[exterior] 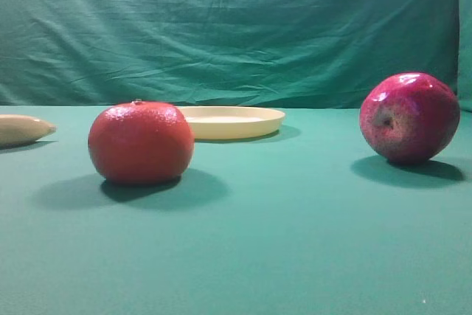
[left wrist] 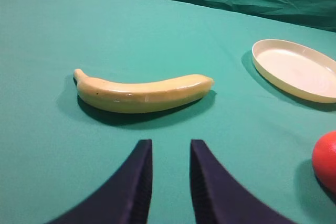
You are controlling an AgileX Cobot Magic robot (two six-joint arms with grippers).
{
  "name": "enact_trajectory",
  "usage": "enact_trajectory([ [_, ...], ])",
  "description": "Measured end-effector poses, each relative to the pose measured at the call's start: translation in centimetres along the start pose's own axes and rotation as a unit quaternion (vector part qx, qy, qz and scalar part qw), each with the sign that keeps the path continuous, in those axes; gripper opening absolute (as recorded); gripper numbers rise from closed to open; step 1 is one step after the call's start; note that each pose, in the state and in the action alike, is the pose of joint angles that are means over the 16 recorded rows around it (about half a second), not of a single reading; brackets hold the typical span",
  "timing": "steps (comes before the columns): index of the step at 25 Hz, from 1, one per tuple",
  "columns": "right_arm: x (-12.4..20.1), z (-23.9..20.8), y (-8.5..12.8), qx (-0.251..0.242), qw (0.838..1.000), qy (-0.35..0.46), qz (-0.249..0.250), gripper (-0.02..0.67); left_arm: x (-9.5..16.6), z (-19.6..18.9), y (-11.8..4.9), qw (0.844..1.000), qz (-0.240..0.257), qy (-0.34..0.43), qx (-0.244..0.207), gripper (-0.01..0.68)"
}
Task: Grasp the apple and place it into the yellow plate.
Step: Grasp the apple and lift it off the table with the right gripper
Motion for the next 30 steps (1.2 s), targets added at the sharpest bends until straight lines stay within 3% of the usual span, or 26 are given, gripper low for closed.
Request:
enact_trajectory([
  [30,-0.35,0.00,-0.05,0.002,1.000,-0.014,0.000,0.000,0.00,0.00,0.00,1.000,0.000,0.000,0.000,0.157],
])
Point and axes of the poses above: a point on each arm's last joint axis where the gripper is mounted, z pointing out along that axis toward the gripper, y along the wrist's bending axis when the last joint is at zero, x = y × z, the point moved 4 cm from there along z, pointing out along that axis toward the gripper, and after that the axes turned 11 degrees about -z, right-handed, at the moved point
